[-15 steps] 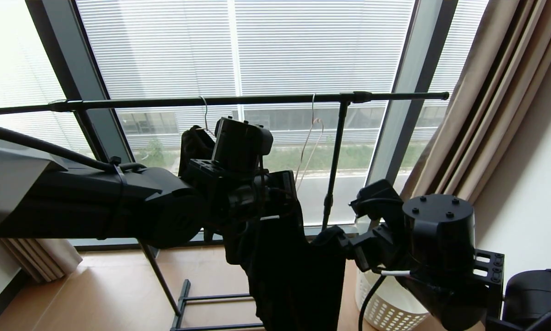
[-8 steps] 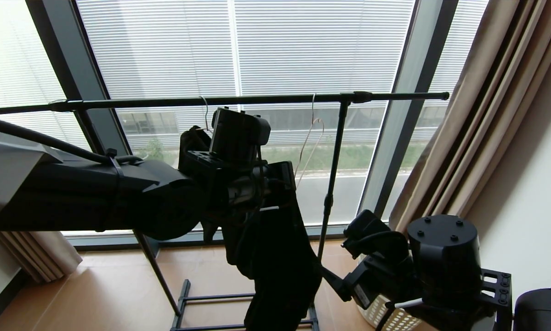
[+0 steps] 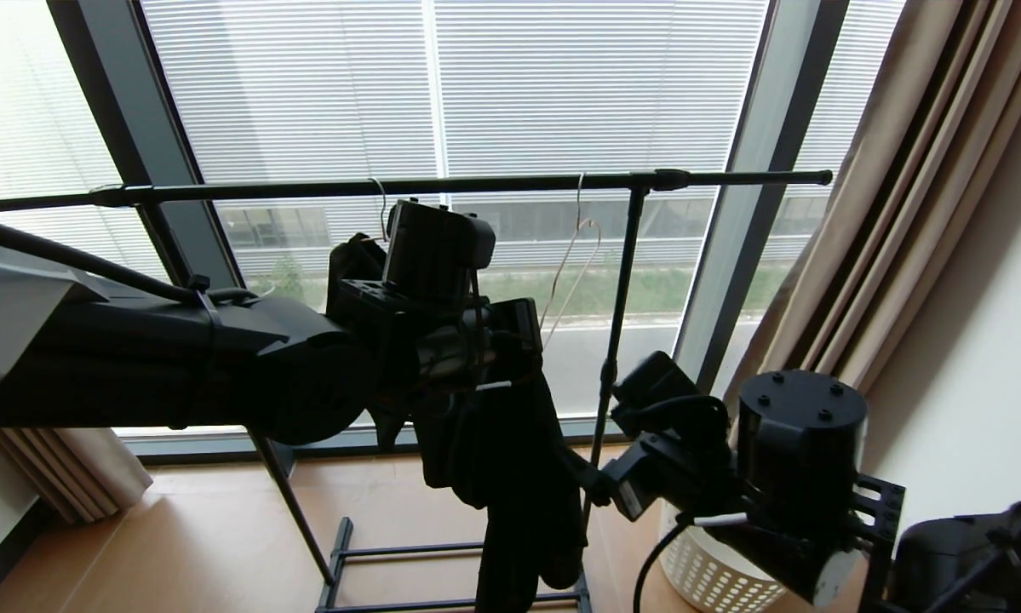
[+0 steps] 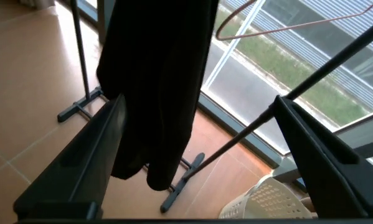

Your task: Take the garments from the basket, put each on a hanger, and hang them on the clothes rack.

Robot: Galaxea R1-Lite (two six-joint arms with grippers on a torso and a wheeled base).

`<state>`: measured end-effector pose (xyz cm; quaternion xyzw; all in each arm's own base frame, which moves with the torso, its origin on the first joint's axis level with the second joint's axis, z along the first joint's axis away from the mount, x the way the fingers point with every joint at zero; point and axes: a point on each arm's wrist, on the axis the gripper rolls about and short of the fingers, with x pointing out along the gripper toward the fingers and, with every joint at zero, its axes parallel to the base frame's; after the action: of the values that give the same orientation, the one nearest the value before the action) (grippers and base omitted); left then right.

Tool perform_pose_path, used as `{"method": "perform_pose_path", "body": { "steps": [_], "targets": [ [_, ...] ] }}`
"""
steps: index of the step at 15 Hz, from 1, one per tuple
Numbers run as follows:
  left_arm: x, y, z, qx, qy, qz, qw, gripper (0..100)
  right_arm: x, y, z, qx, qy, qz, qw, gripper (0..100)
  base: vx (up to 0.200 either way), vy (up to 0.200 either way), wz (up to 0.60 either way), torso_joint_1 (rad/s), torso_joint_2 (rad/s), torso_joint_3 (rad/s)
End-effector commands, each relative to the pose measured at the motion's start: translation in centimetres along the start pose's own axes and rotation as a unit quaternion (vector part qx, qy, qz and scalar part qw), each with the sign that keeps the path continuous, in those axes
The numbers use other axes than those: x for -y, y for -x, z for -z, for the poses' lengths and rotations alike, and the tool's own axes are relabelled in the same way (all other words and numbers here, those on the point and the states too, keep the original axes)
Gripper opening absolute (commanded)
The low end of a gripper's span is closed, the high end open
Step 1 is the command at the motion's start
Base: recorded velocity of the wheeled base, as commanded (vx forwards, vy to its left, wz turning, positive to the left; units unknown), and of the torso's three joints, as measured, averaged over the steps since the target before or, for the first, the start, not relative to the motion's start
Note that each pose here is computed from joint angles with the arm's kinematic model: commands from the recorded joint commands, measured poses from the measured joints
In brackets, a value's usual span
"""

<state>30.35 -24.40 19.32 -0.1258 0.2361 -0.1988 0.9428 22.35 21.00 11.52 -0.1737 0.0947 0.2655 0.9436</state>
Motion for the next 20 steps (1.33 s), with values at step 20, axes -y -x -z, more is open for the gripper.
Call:
{"method": "perform_pose_path", "body": {
  "steps": [20],
  "targets": [
    [0.0, 1.8, -0.1, 0.0, -0.002, 0.008, 1.0, 0, 1.1, -7.4, 2.3, -0.036, -0.009, 0.068, 0.997, 100, 0.0, 0.0, 0.0, 0.0, 0.0, 0.0]
  ]
}}
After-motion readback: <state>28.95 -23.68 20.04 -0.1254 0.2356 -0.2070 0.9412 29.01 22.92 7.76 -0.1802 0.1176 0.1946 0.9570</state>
